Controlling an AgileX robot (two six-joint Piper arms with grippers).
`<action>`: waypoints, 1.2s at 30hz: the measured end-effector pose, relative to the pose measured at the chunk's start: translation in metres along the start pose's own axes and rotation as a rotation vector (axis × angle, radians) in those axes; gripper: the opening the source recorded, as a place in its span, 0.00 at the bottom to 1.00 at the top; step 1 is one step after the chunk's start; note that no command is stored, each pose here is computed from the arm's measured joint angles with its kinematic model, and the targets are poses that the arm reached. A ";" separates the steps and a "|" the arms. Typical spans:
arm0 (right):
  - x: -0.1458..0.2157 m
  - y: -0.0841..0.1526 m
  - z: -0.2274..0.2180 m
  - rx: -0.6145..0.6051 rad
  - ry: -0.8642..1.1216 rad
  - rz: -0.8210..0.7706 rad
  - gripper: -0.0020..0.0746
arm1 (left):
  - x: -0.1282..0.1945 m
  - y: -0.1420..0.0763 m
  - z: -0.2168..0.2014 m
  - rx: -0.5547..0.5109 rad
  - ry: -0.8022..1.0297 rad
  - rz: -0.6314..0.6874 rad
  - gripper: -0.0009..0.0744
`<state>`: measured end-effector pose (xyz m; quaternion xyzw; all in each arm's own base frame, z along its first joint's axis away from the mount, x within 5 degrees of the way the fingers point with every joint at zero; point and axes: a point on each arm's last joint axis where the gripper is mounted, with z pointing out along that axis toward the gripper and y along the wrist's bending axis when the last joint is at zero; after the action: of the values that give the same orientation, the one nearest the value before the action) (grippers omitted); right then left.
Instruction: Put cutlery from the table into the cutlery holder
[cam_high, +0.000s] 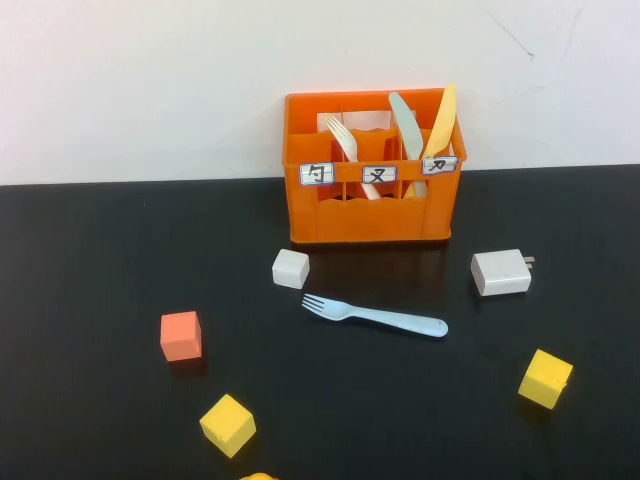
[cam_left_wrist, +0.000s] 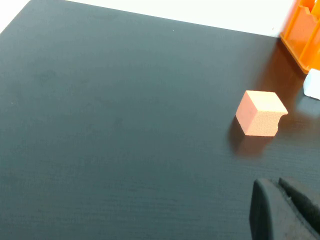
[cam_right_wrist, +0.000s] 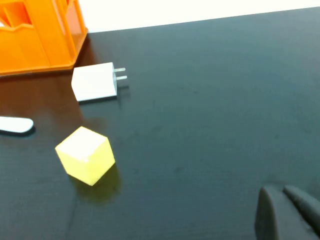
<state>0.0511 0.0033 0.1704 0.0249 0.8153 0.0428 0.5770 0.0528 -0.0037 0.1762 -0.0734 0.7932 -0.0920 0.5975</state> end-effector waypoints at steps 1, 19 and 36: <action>0.000 0.000 0.000 0.000 0.000 0.000 0.02 | 0.000 0.000 0.000 0.000 0.000 0.000 0.01; 0.000 0.000 0.000 0.000 0.000 0.000 0.02 | 0.000 0.000 0.000 0.000 0.000 0.000 0.01; 0.000 -0.001 0.000 0.014 0.000 -0.135 0.02 | 0.000 0.001 0.000 -0.008 0.000 0.021 0.01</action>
<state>0.0511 0.0020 0.1704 -0.0263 0.8155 -0.0019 0.5782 0.0528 -0.0030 0.1760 -0.0673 0.7943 -0.0823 0.5982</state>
